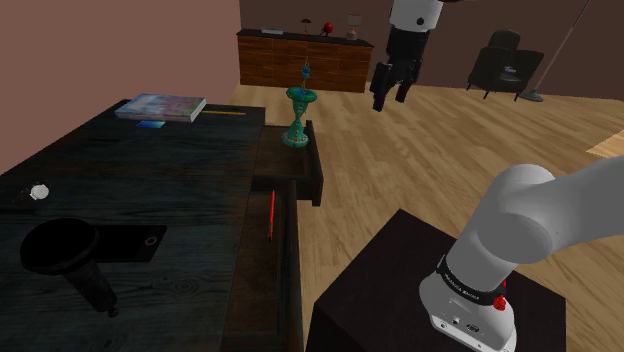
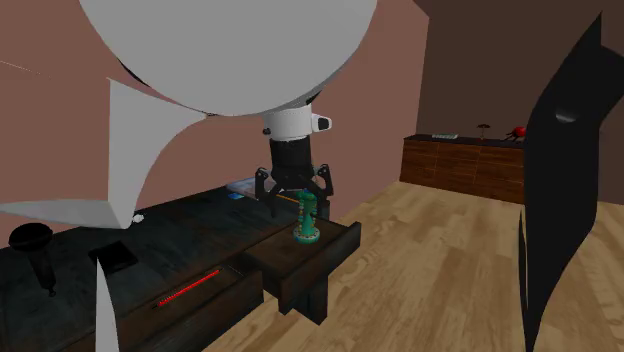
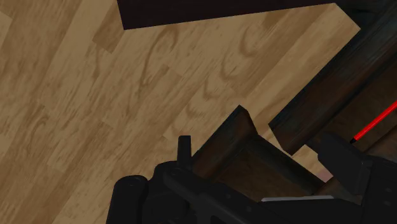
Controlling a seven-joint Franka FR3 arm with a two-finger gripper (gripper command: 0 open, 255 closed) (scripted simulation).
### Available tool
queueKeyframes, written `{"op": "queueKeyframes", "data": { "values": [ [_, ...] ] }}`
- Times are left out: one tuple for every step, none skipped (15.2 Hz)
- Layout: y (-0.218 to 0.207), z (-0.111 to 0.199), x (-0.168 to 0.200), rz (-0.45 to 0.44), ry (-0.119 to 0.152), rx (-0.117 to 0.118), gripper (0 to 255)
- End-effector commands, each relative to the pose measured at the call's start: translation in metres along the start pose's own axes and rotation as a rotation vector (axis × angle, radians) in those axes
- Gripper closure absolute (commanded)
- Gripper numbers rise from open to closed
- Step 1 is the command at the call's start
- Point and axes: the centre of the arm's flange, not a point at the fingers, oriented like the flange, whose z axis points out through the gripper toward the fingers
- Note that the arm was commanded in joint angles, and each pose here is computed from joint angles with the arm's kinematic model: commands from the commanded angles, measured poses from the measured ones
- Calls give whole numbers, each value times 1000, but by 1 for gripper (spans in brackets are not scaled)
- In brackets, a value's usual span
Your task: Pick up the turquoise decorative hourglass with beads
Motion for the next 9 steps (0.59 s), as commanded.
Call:
{"op": "queueKeyframes", "data": {
  "values": [
    [0,0,0,0,0,0,0],
    [1,-1,13,5,-1,6,0],
    [1,-2,27,11,-2,13,0],
    [2,-3,40,16,-3,19,0],
    [3,-4,53,21,-4,25,0],
    [4,-5,67,27,-5,31,0],
    [5,-5,80,32,-6,38,0],
    [6,-6,93,37,-8,44,0],
    [7,-7,107,43,-9,50,0]
  ]
}}
